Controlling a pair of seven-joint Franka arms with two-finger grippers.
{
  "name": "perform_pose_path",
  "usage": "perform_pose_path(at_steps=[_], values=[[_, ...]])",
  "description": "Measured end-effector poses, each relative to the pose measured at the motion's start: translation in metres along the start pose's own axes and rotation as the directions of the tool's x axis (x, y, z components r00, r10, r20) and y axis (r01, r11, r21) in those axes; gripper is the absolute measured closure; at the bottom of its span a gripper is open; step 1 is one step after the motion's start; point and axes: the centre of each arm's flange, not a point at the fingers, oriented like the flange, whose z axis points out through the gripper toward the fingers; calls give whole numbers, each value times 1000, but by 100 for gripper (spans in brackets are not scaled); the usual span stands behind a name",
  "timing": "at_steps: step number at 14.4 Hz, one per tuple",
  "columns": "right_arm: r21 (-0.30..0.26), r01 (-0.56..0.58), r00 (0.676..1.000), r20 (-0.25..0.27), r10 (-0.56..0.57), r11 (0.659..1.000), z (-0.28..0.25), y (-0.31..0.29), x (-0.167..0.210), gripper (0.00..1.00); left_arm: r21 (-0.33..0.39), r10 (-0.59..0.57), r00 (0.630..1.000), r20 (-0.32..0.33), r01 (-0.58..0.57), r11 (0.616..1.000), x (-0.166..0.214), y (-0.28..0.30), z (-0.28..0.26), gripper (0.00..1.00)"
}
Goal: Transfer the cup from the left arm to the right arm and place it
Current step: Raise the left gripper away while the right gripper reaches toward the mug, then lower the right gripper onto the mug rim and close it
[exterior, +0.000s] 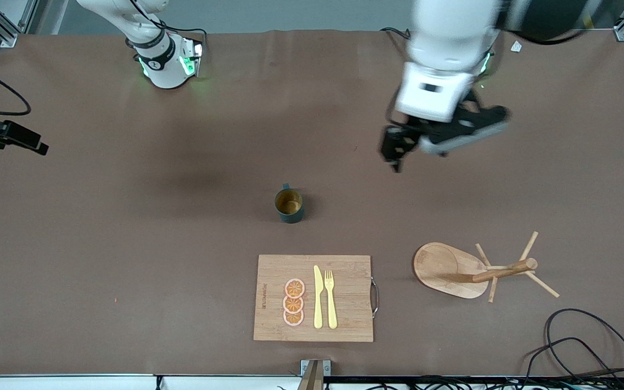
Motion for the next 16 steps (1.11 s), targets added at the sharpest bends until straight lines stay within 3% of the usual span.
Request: perform_pose_path(at_steps=[3, 6, 11, 16], values=[[-11, -109, 994, 17, 110, 994, 3, -40, -10, 0, 15, 84, 993, 87, -85, 996, 46, -77, 2, 0], [-16, -186, 982, 8, 186, 982, 2, -85, -22, 0, 49, 121, 979, 166, -131, 990, 60, -123, 5, 0], [24, -317, 947, -47, 317, 948, 6, -160, -38, 0, 62, 175, 960, 220, -193, 979, 56, -132, 8, 0], [46, -393, 917, -56, 396, 918, 84, -293, -55, 0, 54, 236, 940, 248, -256, 965, 64, -152, 11, 0]])
